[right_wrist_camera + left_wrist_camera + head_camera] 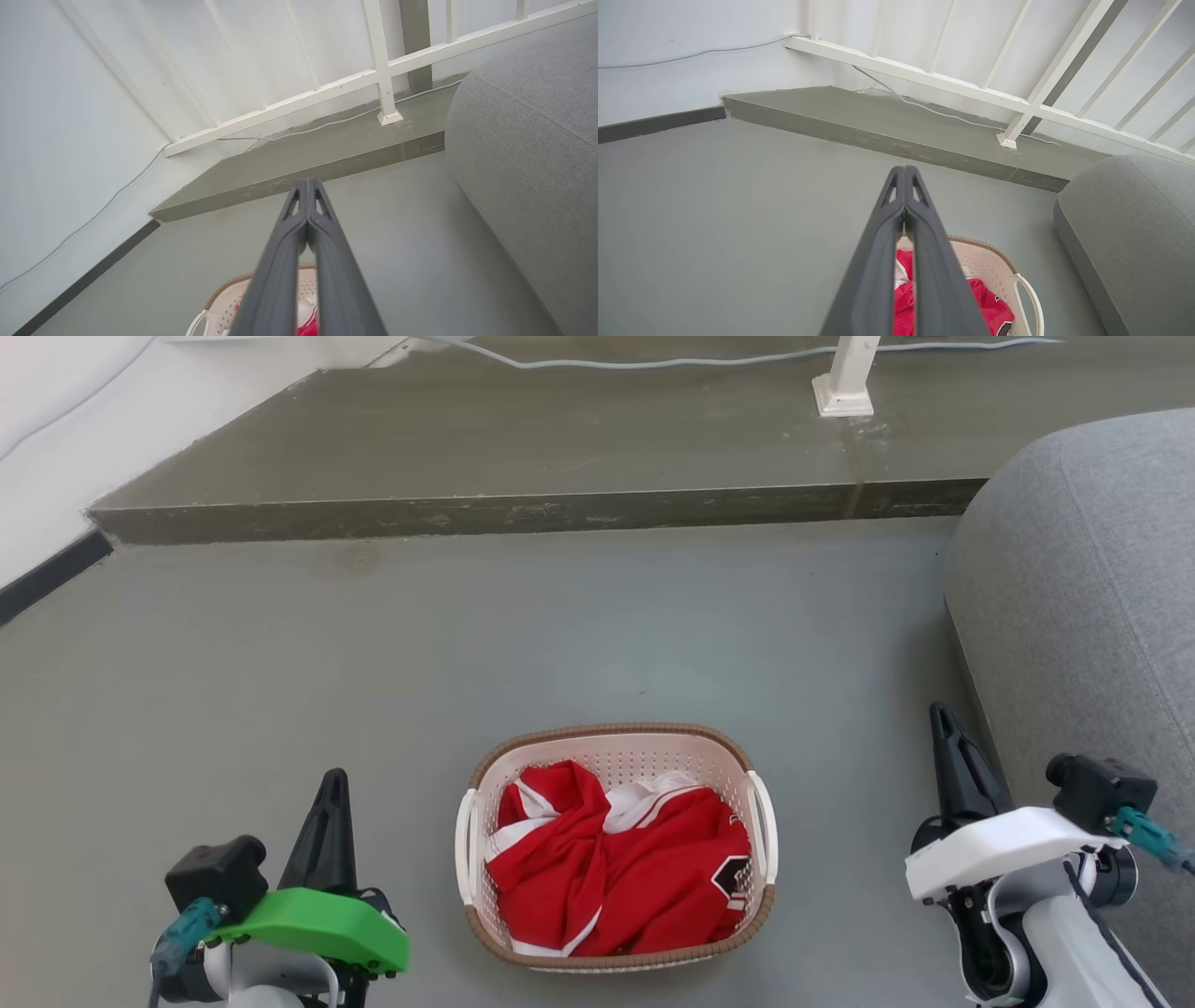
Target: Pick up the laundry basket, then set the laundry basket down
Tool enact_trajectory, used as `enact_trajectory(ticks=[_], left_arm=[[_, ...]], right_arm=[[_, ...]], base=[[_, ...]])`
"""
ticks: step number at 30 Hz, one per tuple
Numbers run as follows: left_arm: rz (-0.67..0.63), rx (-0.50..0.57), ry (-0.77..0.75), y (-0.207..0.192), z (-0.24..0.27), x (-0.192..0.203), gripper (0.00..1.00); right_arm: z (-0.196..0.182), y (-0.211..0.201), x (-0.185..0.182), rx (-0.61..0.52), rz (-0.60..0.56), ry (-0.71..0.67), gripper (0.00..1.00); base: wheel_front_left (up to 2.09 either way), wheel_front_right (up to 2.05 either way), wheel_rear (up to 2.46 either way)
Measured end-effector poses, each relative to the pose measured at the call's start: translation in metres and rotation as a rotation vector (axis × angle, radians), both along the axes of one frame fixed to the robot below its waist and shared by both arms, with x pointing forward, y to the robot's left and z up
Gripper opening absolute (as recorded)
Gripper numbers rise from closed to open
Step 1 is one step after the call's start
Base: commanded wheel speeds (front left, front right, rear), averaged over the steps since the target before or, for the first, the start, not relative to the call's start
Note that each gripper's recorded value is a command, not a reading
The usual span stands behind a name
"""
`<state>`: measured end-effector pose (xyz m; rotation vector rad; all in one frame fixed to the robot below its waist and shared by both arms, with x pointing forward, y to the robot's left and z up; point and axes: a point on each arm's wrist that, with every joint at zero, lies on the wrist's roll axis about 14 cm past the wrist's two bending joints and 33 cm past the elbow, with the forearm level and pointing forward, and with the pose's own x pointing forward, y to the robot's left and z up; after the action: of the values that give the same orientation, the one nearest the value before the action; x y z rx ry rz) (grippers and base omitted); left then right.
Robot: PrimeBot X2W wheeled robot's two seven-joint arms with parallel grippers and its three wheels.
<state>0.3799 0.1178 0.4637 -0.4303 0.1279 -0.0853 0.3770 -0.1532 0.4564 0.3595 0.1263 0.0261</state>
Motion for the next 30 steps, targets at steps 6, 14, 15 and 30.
enact_trajectory(ticks=[6,14,15,30], left_arm=[[0.024,-0.074,0.020,0.006,0.000,0.001,0.00],[0.056,-0.177,0.050,0.014,0.000,0.001,0.00],[0.056,-0.188,0.048,0.015,0.001,0.001,0.00],[0.089,-0.385,0.097,0.025,-0.001,-0.001,0.00]], right_arm=[[0.000,-0.004,0.000,0.087,-0.028,0.019,0.00],[0.001,-0.010,0.001,0.193,-0.056,0.038,0.00],[0.001,-0.011,0.001,0.208,-0.060,0.041,0.00],[0.002,-0.022,0.000,0.413,-0.110,0.066,0.00]], base=[[0.00,0.00,0.00],[0.00,0.00,0.00],[0.00,0.00,0.00],[0.00,0.00,0.00]])
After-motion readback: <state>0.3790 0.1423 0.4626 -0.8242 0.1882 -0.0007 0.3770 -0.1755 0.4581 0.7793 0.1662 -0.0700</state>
